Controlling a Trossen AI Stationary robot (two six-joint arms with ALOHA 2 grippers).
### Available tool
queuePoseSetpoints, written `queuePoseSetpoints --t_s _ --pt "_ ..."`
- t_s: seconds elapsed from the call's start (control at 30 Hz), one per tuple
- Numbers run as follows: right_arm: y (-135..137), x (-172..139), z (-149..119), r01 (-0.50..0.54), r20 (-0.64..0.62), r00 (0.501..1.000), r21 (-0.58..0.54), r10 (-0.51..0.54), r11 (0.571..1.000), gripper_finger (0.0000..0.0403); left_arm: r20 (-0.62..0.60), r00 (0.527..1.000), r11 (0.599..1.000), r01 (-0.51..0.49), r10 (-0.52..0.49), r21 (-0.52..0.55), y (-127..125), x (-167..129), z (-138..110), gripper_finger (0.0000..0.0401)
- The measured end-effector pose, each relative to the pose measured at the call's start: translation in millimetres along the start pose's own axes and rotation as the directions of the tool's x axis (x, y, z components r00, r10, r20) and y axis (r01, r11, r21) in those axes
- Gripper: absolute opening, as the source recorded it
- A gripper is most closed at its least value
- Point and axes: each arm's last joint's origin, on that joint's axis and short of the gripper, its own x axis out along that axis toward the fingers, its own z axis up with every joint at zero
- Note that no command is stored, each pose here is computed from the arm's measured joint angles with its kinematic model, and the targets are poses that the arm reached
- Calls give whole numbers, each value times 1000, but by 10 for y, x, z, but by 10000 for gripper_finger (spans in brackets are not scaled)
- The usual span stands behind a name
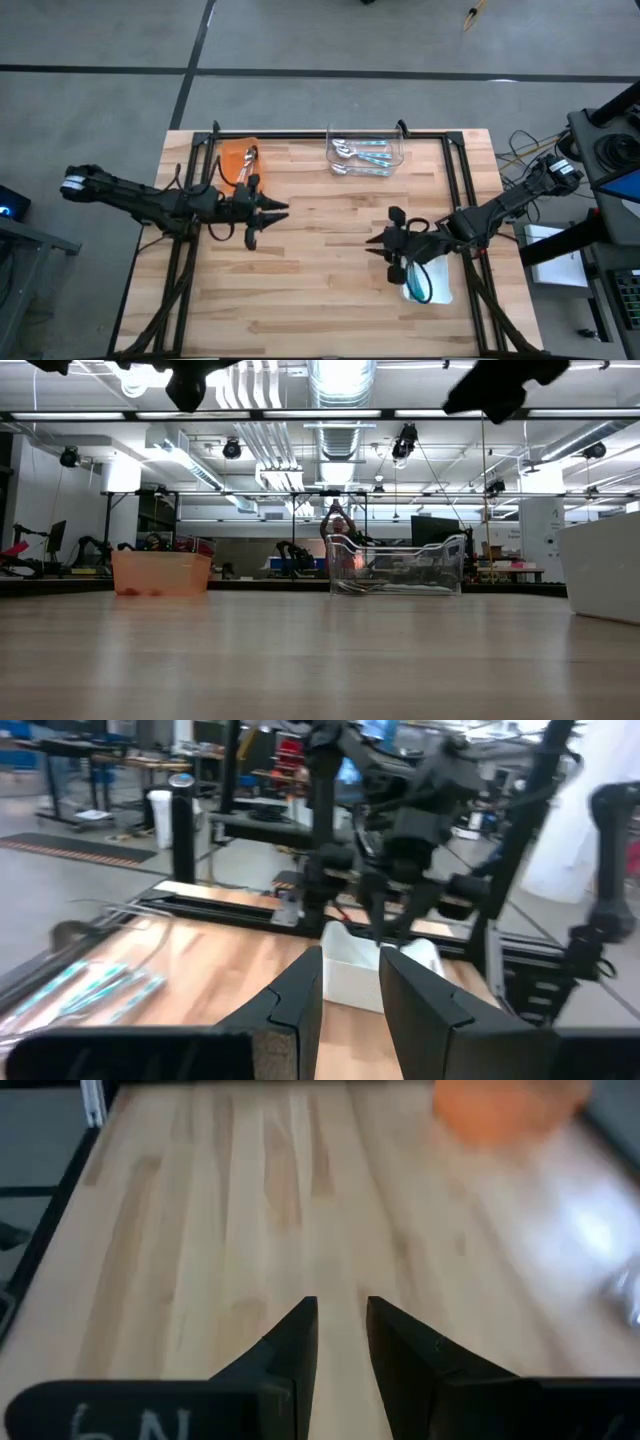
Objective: Sort silverware by color (type)
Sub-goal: Return to Home Position
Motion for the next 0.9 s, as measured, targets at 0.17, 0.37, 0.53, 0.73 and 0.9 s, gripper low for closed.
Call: queuePoseSetpoints --t_s 0.17,0.37,0.53,0.73,0.9 --pt "39 23 89 -16 167 985 -135 38 991 79 -23 999 998 48 -47 32 -100 -19 -34 84" --pt "38 80 -6 2 290 954 -252 74 968 79 -110 991 985 90 -74 150 -165 -56 -122 84" --pt "3 117 -135 27 310 948 -311 74 950 79 -187 981 969 100 -58 226 -142 -100 -180 84" --pt "-159 103 -222 24 348 933 -305 88 952 79 -206 977 946 108 -45 305 -96 -178 -205 84" --pt "-408 42 -276 -14 408 903 -280 132 960 79 -161 987 950 72 -23 305 -19 -259 -144 84"
